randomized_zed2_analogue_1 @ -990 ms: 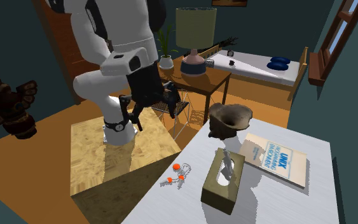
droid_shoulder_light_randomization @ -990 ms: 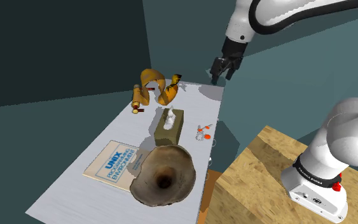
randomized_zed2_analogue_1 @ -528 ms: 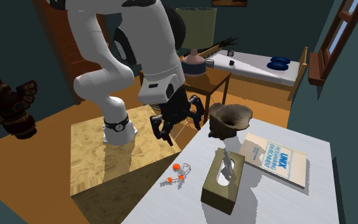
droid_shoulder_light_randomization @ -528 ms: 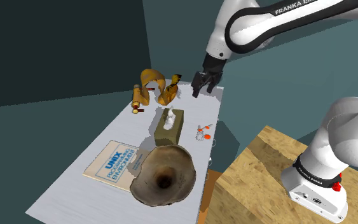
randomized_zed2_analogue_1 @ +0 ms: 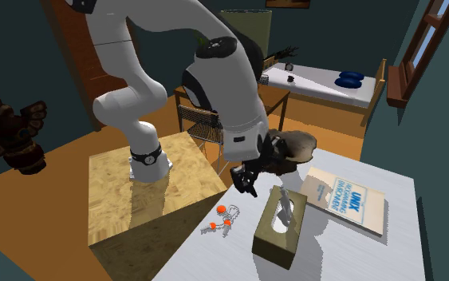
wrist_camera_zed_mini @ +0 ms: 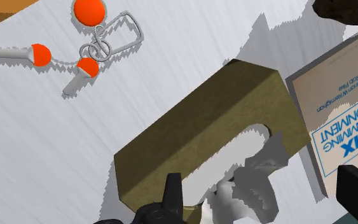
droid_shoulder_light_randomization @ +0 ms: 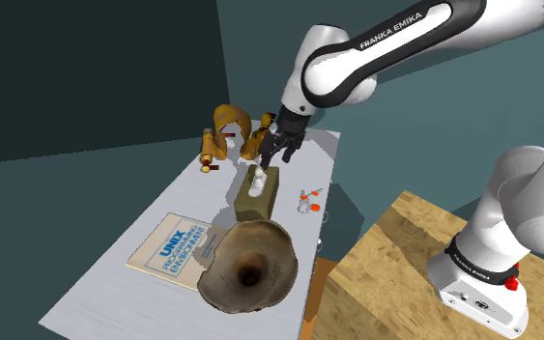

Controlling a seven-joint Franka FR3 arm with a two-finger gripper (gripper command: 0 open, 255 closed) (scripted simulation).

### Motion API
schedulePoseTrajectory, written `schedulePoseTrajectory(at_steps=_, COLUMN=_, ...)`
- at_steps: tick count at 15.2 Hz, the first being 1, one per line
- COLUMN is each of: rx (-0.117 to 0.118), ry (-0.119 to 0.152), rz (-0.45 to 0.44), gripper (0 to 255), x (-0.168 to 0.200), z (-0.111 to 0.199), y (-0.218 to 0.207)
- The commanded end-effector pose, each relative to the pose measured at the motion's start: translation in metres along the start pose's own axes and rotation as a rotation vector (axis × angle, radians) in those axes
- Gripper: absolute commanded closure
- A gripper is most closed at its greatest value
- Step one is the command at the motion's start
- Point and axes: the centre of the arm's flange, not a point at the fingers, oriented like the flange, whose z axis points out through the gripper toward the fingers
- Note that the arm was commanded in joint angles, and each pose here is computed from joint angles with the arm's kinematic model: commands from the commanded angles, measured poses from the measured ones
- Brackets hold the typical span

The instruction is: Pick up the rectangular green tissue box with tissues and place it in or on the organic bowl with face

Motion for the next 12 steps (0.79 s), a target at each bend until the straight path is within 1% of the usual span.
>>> schedulePoseTrajectory(at_steps=1, rx=0.031, ry=0.000, rz=-0.013, gripper=0, x=0.004, z=0.019, y=-0.017)
schedulePoseTrajectory(at_steps=2, rx=0.036, ry=0.000, rz=-0.015, gripper=0, x=0.005, z=0.022, y=-0.019)
schedulePoseTrajectory(at_steps=9, rx=0.036, ry=0.000, rz=-0.015, gripper=0, x=0.005, z=0.062, y=-0.020)
schedulePoseTrajectory(at_steps=12, rx=0.036, ry=0.000, rz=-0.015, gripper=0, x=0.005, z=0.062, y=-0.020)
